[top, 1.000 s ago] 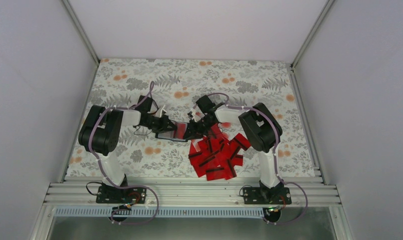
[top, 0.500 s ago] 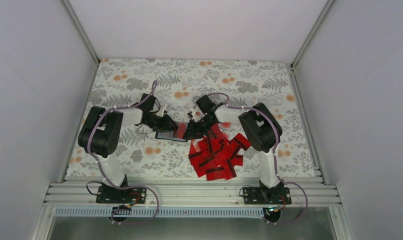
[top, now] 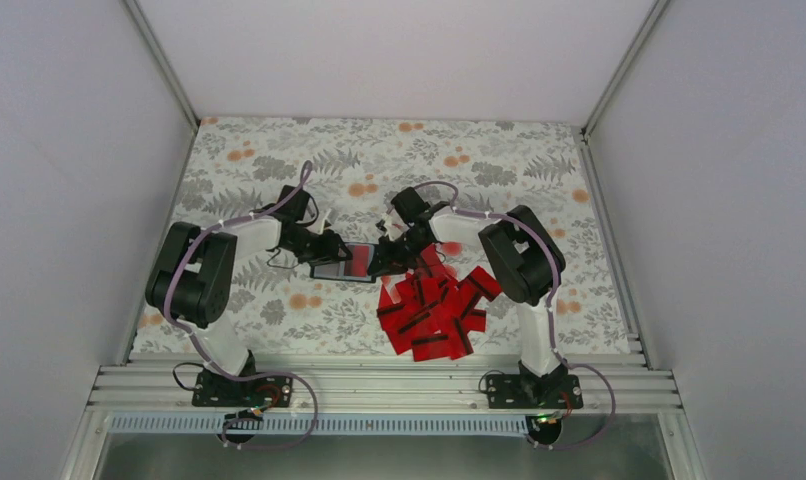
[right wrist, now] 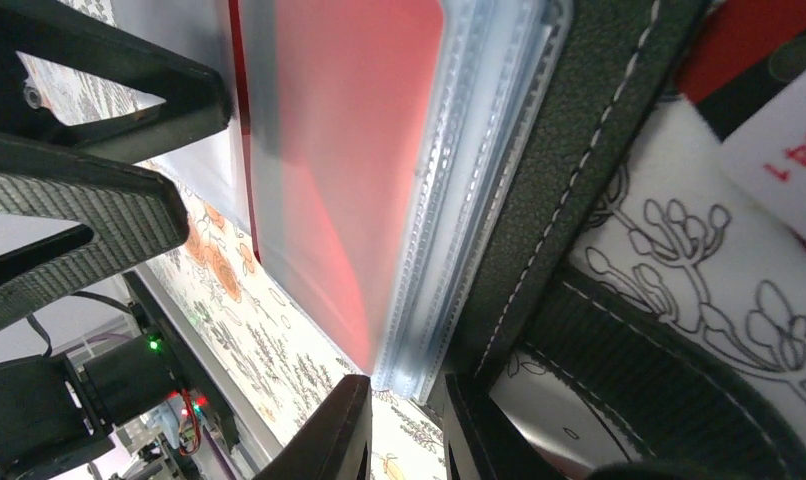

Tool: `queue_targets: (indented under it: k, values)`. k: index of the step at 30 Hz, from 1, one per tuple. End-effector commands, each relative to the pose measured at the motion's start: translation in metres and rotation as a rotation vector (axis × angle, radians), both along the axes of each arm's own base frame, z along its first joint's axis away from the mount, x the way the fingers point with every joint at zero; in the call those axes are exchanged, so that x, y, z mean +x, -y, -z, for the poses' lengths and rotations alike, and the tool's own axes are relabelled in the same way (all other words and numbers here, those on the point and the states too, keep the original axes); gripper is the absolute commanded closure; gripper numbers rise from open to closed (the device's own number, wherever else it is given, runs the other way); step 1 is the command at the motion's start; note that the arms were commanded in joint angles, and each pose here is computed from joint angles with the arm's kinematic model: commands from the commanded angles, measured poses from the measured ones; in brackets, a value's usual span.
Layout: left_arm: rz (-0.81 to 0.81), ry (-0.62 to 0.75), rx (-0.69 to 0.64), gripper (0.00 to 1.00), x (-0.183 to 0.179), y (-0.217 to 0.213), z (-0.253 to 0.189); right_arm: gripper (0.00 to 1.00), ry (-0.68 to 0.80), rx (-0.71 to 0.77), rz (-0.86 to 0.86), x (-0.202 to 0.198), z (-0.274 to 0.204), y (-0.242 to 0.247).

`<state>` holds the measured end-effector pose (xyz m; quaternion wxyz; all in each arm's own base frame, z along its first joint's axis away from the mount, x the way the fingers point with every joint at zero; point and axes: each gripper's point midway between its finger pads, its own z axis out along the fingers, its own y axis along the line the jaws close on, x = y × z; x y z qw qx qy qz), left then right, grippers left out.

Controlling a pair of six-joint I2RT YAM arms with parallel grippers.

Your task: Put the credit cards into the card holder

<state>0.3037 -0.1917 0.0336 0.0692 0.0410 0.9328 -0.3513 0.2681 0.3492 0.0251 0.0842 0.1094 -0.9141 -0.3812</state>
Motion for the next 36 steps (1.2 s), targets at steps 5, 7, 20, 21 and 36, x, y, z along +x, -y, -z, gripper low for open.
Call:
queue_targets:
  k: [5,7,20,21,36]
  values:
    - [-0.009,0.013,0.058,0.57,-0.002,-0.007,-0.003,0.81,0.09,-0.016,0.029,0.022,-0.024,0.001]
    - [-0.007,0.014,0.061,0.58,-0.002,-0.006,-0.003,0.81,0.093,-0.02,0.036,0.025,-0.025,0.0]
    - [0.02,0.015,0.091,0.62,0.002,0.005,-0.001,0.82,0.094,-0.088,0.081,0.035,-0.011,0.005]
    - [0.021,0.013,0.091,0.63,0.003,0.006,-0.001,0.82,0.091,-0.09,0.082,0.034,-0.009,0.005]
    - [0.066,0.01,0.094,0.64,0.004,0.025,-0.001,0.82,0.062,-0.073,0.089,0.033,0.001,0.001]
